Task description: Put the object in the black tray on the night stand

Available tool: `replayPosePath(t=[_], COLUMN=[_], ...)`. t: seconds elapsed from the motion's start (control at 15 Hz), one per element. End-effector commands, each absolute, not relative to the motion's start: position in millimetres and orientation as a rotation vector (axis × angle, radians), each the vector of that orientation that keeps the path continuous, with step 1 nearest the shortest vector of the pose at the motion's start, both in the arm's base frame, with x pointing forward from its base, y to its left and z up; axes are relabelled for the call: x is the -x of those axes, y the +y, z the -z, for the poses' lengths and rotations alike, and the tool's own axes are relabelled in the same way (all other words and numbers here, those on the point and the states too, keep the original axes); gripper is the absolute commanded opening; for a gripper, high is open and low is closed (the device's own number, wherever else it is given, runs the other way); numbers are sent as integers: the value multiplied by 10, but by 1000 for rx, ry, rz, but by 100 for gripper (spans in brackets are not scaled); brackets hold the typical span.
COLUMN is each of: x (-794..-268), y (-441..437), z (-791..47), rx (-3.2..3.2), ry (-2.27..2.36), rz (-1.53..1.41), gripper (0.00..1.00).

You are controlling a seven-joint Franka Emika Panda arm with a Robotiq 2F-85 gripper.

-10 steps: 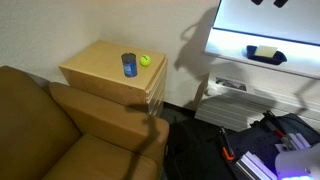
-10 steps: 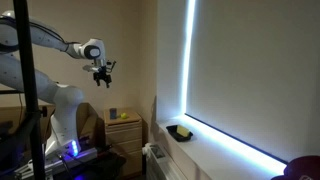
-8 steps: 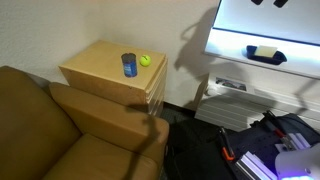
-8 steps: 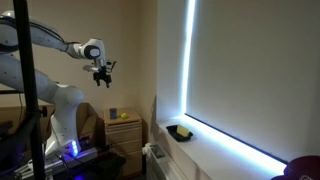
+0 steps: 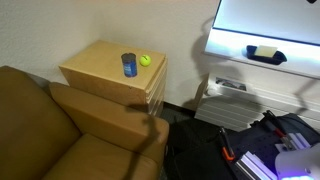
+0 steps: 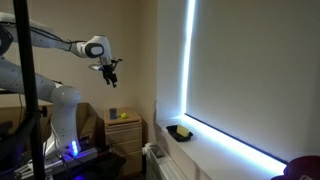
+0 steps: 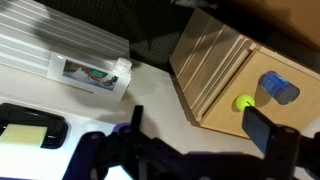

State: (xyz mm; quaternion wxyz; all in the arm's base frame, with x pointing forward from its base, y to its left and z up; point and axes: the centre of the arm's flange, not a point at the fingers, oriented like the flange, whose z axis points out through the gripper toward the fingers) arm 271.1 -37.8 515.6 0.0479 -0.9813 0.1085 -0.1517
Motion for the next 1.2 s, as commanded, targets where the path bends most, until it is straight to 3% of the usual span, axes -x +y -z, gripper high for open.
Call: replayPosePath(t=[0.0, 0.13, 0.67, 0.73, 1.0, 1.13], x=[-2698, -2821, -2694, -2493, -2509, -2763], y=[-377, -718, -2723, -2278, -2344, -2685], z=[-5175, -4643, -4218, -4311, -4151, -3812], rx=[2988, 3003, 2825, 2865, 2892, 2849], ry=[341, 492, 1212, 1096, 1063, 1286], rz=[472, 277, 284, 319, 223, 140], gripper=[100, 100, 100, 100, 100, 100])
